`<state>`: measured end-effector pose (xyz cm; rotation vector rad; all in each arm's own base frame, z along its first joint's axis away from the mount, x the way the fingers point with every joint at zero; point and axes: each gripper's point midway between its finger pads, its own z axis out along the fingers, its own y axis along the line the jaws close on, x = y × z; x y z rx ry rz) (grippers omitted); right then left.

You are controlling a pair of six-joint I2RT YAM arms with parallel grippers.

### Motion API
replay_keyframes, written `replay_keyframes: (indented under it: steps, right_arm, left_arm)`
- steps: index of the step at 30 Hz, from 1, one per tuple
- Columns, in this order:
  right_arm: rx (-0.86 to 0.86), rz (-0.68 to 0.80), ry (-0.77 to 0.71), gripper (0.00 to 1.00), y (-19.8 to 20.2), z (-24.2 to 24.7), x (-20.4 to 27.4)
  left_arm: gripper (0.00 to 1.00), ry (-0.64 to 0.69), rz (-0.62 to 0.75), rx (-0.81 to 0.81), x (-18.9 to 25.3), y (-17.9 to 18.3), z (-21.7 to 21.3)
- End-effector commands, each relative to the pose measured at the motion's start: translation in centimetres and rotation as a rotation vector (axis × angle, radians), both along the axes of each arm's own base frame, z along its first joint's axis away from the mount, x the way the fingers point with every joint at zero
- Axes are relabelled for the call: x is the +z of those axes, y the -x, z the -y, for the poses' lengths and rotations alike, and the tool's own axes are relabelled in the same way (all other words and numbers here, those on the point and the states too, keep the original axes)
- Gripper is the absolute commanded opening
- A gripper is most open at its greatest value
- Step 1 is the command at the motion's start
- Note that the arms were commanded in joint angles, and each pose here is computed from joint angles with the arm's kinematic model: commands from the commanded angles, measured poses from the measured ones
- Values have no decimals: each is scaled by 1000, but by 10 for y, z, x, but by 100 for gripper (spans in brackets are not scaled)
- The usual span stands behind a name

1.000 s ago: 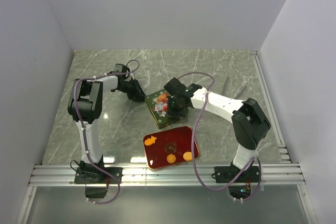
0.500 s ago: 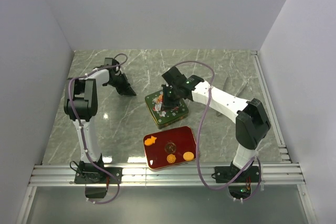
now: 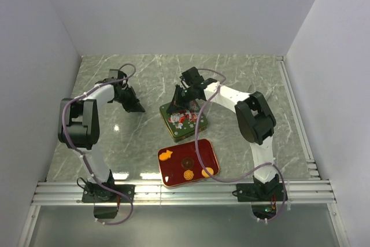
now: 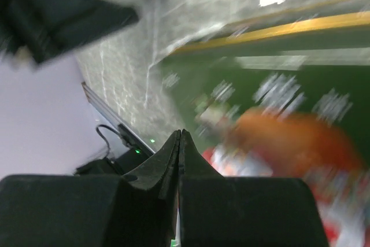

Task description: Pack the cookies

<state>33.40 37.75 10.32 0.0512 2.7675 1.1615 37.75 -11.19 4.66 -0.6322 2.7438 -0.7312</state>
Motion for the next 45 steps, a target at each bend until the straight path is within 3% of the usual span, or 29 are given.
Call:
replay_keyframes:
  steps: [1, 10, 17, 22, 28, 35, 40, 45]
  right_arm:
    - [-23, -46, -134, 0, -18, -11, -1]
    - [-64, -150, -149, 0, -29, -5, -52]
    - [-27, -114, -154, 0, -39, -8, -46]
    - [-3, -11, -186, 0, -63, -12, -6]
    - [-10, 126, -269, 27, -102, -15, 67]
    - [2, 319, -326, 38, -106, -1, 162]
    - [-4, 458, -228, 43, -71, 32, 206]
    - [-16, 589, -141, 52, 1, 74, 239]
  left_arm:
    - [1, -8, 59, -14, 23, 11, -1]
    - [1, -17, 76, -9, 42, 34, -4]
    - [1, -42, 116, 3, 60, 33, -8]
    - [1, -48, 150, 21, 75, 28, -10]
    - [1, -60, 184, 51, 91, 22, -13]
    - [1, -91, 280, 92, 121, 14, -21]
    - [9, -73, 414, 101, 146, 22, -21]
    - [38, -62, 481, 129, 148, 37, -23]
